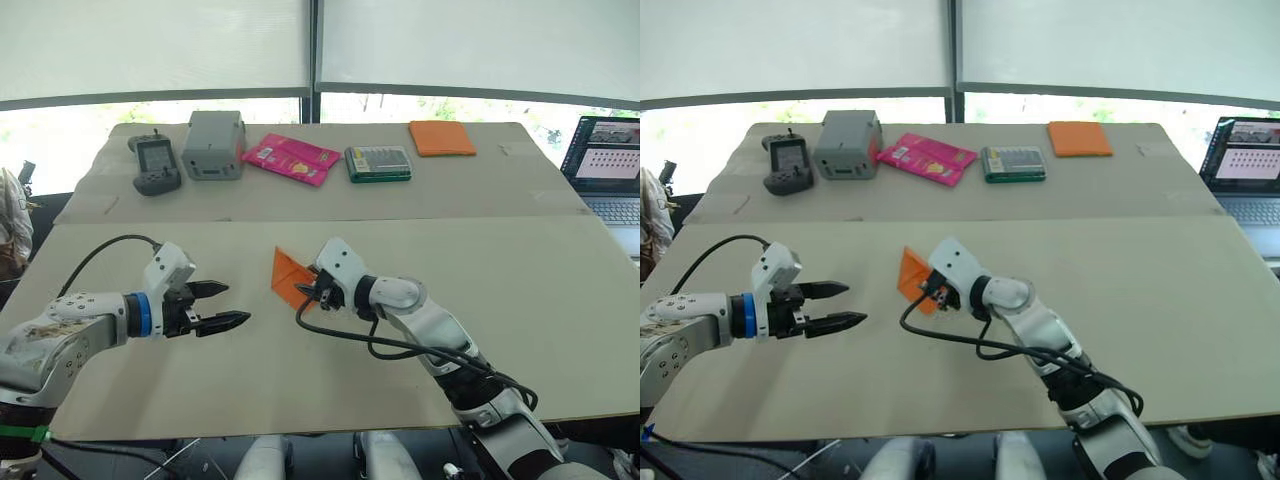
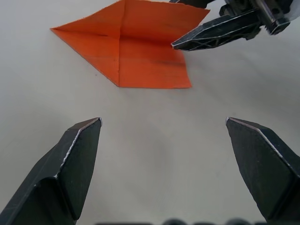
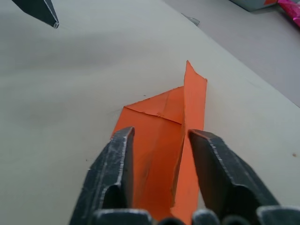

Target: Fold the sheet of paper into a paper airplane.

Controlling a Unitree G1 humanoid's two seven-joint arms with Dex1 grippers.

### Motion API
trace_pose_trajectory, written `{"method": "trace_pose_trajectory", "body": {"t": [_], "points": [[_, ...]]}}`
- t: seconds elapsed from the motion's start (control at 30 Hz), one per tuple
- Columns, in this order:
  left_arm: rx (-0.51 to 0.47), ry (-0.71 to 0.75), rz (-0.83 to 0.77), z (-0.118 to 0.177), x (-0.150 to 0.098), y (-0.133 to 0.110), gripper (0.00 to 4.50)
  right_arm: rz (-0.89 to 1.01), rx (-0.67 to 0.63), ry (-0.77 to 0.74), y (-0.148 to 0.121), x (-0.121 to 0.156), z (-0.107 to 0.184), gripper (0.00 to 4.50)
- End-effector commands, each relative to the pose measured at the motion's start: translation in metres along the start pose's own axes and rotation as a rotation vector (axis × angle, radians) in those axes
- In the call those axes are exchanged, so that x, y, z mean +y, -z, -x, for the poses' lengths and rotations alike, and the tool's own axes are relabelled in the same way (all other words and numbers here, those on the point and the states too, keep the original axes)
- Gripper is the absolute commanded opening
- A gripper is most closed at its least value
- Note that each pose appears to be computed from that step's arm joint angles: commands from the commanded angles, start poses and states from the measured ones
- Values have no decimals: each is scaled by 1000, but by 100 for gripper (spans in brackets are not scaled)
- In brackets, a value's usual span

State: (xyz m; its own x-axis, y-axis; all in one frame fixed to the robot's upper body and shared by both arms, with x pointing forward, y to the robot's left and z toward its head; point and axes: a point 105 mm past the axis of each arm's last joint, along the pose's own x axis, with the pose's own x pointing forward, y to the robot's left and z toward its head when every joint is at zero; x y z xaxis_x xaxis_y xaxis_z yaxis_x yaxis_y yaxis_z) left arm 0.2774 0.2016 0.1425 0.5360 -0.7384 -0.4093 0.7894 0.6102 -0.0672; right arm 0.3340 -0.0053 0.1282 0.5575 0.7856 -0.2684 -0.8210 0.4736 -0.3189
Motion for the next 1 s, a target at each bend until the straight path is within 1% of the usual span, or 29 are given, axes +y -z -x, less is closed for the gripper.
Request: {"method": "trace_pose_trajectory", "body": {"t": [0.03, 0.07, 0.1, 0.2, 0.33, 0.43, 0.53, 0.63, 0.73, 0.8, 0.83, 0.9, 1.0], "points": [[-38, -25, -22, 5, 6, -7, 450, 45, -55, -13, -17, -10, 7, 54], [-65, -14, -2, 4, 6, -10, 450, 76, -59, -51, -18, -11, 12, 23], [-88, 7, 16, 3, 4, -13, 450, 122, -69, -99, -21, -12, 19, 4], [-97, 74, 29, 1, -4, -15, 450, 271, -84, -217, -26, -19, 42, 4], [-79, 138, 12, -6, -14, -12, 450, 500, -45, -389, -20, -22, 66, 4], [-84, 170, -4, -10, -18, -14, 450, 646, -34, -497, -12, -20, 74, 4], [-94, 190, -15, -15, -20, -17, 450, 772, -54, -570, -4, -13, 75, 4], [-85, 213, -35, -19, -22, -18, 450, 852, -45, -605, 13, -11, 74, 4], [-70, 239, -81, -24, -26, -18, 450, 894, -37, -633, 26, -6, 75, 4], [-50, 257, -139, -31, -29, -16, 450, 914, -36, -634, 32, -3, 76, 4], [-40, 251, -193, -36, -29, -15, 450, 924, -29, -634, 35, -2, 76, 4], [-45, 266, -247, -45, -32, -16, 450, 941, -16, -627, 41, -2, 75, 4], [-102, 293, -260, -58, -35, -28, 450, 930, -9, -623, 45, -1, 75, 4]]}}
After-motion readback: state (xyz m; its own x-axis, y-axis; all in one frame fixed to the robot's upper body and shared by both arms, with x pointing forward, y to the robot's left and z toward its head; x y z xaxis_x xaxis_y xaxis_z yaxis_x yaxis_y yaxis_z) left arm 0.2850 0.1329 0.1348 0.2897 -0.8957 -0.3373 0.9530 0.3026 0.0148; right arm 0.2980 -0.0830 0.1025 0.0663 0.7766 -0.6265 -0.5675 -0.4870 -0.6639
